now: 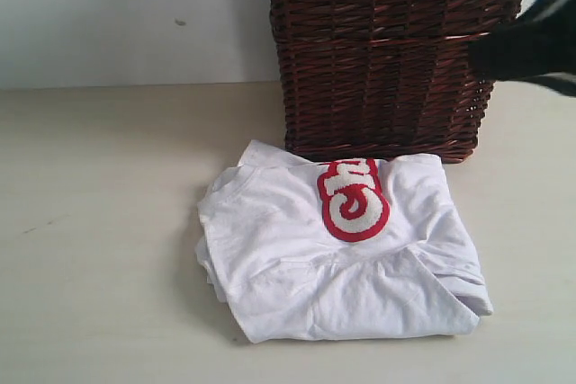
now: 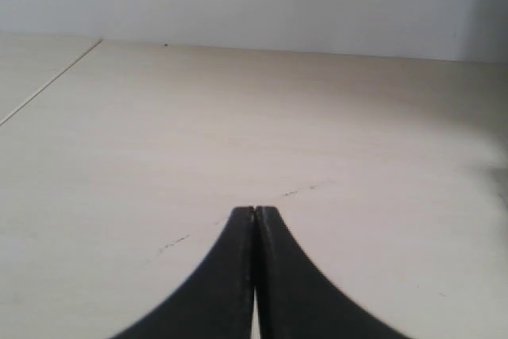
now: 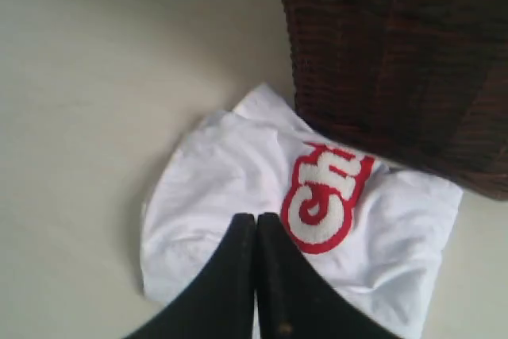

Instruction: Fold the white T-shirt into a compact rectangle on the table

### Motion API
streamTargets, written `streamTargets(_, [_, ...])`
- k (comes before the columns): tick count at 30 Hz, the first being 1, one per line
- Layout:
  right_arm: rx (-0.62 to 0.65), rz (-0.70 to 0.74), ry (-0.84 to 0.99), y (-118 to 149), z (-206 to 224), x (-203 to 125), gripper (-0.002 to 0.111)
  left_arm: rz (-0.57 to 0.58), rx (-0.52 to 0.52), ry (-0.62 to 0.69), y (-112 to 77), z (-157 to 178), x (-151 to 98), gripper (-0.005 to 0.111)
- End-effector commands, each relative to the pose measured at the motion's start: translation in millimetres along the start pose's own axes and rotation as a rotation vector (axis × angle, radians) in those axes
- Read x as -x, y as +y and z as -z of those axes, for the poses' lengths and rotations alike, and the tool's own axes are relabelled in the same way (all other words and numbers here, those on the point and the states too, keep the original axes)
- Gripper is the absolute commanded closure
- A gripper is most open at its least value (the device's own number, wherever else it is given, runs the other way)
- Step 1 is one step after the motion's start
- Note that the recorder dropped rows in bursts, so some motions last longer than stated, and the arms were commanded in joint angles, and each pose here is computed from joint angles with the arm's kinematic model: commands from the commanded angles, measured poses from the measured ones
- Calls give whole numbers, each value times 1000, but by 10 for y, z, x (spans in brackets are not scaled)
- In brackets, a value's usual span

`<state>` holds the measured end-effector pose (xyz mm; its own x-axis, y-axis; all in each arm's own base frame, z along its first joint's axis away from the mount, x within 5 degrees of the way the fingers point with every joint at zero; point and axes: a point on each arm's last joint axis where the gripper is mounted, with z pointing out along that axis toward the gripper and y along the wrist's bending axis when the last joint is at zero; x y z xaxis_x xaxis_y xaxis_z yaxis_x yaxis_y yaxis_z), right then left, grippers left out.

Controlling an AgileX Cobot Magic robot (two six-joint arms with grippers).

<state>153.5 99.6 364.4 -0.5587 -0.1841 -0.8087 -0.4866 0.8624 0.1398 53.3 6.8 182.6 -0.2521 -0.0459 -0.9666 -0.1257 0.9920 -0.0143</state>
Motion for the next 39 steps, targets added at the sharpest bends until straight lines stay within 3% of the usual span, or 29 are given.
streamTargets(1, [47,13,-198,27,633,-163,108,-5,1,-11,0,1,3,107])
streamTargets(10, [110,33,-600,24,1713,-667,108,-5,1,-11,0,1,3,107])
streamTargets(17, [145,50,-864,-9,2260,-1128,108,-5,1,-11,0,1,3,107])
streamTargets(25, [183,58,-882,107,2158,-1123,108,-5,1,-11,0,1,3,107])
streamTargets(39, [-33,-33,-975,-53,1435,-1154,108,-5,1,-11,0,1,3,107])
